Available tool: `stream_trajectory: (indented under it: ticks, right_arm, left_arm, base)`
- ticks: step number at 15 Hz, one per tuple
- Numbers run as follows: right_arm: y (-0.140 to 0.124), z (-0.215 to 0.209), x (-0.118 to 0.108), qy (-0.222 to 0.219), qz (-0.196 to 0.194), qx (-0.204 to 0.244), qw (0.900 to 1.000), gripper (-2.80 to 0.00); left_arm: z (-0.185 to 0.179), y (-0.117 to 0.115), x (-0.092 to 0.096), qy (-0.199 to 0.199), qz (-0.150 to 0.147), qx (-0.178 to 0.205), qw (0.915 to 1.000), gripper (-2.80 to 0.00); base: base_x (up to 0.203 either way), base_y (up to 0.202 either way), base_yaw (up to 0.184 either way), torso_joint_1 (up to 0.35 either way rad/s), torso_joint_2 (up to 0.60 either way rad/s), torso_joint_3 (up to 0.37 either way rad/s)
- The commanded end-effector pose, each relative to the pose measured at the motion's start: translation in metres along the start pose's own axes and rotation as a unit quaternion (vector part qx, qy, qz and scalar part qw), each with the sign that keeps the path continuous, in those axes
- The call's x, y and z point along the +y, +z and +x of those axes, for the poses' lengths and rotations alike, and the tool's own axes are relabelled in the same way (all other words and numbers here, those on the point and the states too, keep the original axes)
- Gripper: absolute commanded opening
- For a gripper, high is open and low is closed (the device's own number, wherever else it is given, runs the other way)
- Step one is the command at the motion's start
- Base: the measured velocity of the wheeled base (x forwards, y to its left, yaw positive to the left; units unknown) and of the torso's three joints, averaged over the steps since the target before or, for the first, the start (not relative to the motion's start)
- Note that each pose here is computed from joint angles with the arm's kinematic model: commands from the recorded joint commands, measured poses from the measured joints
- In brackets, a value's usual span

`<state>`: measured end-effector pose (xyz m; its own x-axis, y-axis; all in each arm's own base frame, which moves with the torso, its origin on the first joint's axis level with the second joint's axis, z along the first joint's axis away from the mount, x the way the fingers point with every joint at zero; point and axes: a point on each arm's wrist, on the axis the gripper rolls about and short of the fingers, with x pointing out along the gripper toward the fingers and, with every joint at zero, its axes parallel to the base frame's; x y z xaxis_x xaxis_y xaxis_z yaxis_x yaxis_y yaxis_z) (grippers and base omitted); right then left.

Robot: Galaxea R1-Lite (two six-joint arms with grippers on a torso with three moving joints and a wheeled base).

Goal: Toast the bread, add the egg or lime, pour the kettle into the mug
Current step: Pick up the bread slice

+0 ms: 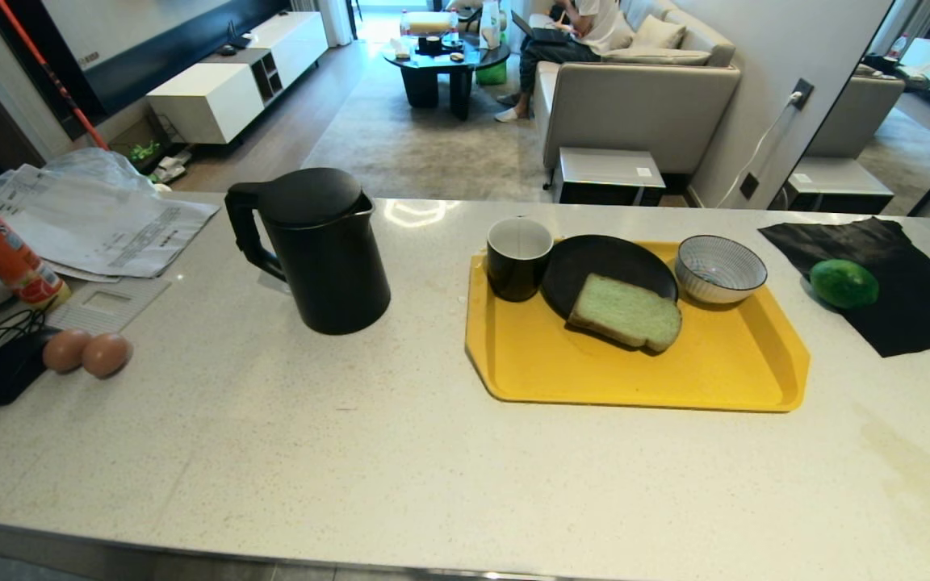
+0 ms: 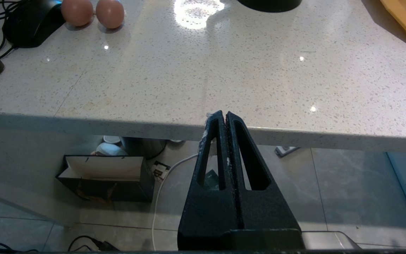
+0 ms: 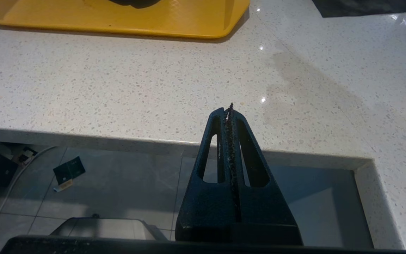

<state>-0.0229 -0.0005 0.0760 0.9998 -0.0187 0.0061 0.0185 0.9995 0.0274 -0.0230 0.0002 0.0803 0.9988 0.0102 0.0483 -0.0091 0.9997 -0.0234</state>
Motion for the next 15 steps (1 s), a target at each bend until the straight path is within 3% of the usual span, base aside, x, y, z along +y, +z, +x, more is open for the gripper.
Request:
stream_trajectory:
  ticks: [1,12,15]
  right_arm:
    - [0.000,0.000,0.000,0.000,0.000,0.000,1.000,-2.80]
    - [0.000,0.000,0.000,0.000,-0.002,-0.001,1.000,-2.80]
    - [0.016,-0.005,0.001,0.005,0.000,-0.026,1.000,-2.80]
  left_arm:
    - [0.001,-0.005,0.000,0.000,0.000,0.007,1.0000,-2.80]
    - [0.001,-0.005,0.000,0.000,0.000,0.007,1.0000,-2.80]
    - [0.001,-0.005,0.000,0.000,0.000,0.007,1.0000,-2.80]
  base:
    - [0.000,0.000,0.000,0.000,0.00,0.000]
    - [0.000,0.000,0.000,0.000,0.00,0.000]
    - [0.000,0.000,0.000,0.000,0.00,0.000]
